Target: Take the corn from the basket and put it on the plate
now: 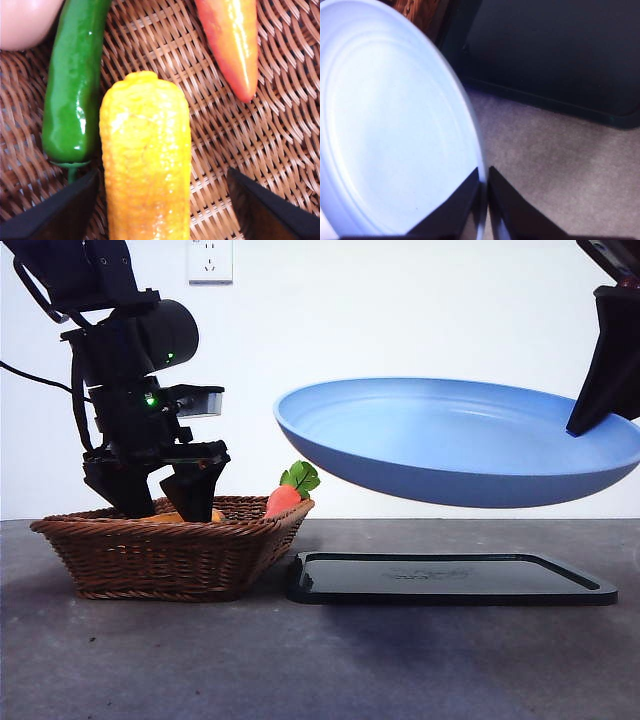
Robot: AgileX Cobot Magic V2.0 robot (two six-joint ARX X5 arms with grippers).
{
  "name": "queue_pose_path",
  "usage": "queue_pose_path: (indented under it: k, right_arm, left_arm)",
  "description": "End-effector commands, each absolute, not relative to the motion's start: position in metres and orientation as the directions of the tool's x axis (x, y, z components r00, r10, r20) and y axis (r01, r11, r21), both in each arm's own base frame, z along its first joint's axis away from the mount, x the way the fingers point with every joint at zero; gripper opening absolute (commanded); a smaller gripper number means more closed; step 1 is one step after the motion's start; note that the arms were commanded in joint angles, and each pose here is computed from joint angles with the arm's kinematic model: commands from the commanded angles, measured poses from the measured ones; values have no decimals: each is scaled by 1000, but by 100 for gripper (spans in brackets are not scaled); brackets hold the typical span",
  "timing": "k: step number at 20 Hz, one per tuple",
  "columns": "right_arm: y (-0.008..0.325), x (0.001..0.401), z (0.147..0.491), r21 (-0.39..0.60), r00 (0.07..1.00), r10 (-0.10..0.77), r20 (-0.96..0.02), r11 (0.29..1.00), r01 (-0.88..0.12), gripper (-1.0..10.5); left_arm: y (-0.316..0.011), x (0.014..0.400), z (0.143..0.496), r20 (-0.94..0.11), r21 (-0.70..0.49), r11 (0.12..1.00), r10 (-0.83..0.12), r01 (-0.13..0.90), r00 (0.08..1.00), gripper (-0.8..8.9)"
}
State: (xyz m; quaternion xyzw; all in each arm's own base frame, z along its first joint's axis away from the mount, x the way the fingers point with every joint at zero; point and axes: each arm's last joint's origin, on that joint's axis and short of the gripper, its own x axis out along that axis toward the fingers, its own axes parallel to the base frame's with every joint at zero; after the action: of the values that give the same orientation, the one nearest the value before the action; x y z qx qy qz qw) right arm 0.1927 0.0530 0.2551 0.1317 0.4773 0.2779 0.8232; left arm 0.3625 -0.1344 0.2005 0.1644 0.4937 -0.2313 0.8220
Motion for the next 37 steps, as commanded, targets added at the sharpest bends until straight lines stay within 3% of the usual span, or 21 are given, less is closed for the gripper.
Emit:
queue_pose_path:
  k: [1,9,13,19,23,27,32,37]
  right_arm:
    - [54,196,260,484,406,593,-696,804,-344,1]
    - [54,196,261,482,411,593,-693,804,-348,1]
    - [54,196,260,483,410,593,-694,804,-346,1]
    - [57,208,246,496,356,582,-731,812,-309,1]
    - [60,225,219,510,263,563,-783,824,-246,1]
    - [64,240,197,525,212,557,-803,829,-193,1]
    - [64,243,193,544,201,574,-794,818,-185,1]
    - [64,243,193,543,201,574,-794,818,-189,1]
  left_arm:
    - [-139,369,195,-890,44,834,-217,550,401,388]
    - [-141,369,189,-900,25,847,-212,531,380,201]
    - [-140,365,198,-897,22,852,-214,523,387,177]
    - [-139,348,254,-818,0,870,-284,493,501,177]
    - [-152,321,295,-737,-56,811,-427,582,524,178]
    - [-184,298,302,-689,-206,667,-618,716,378,178]
    - [-243,278,273,-727,-185,516,-644,837,236,177]
    - [-285,265,231,-785,-202,427,-609,882,115,178]
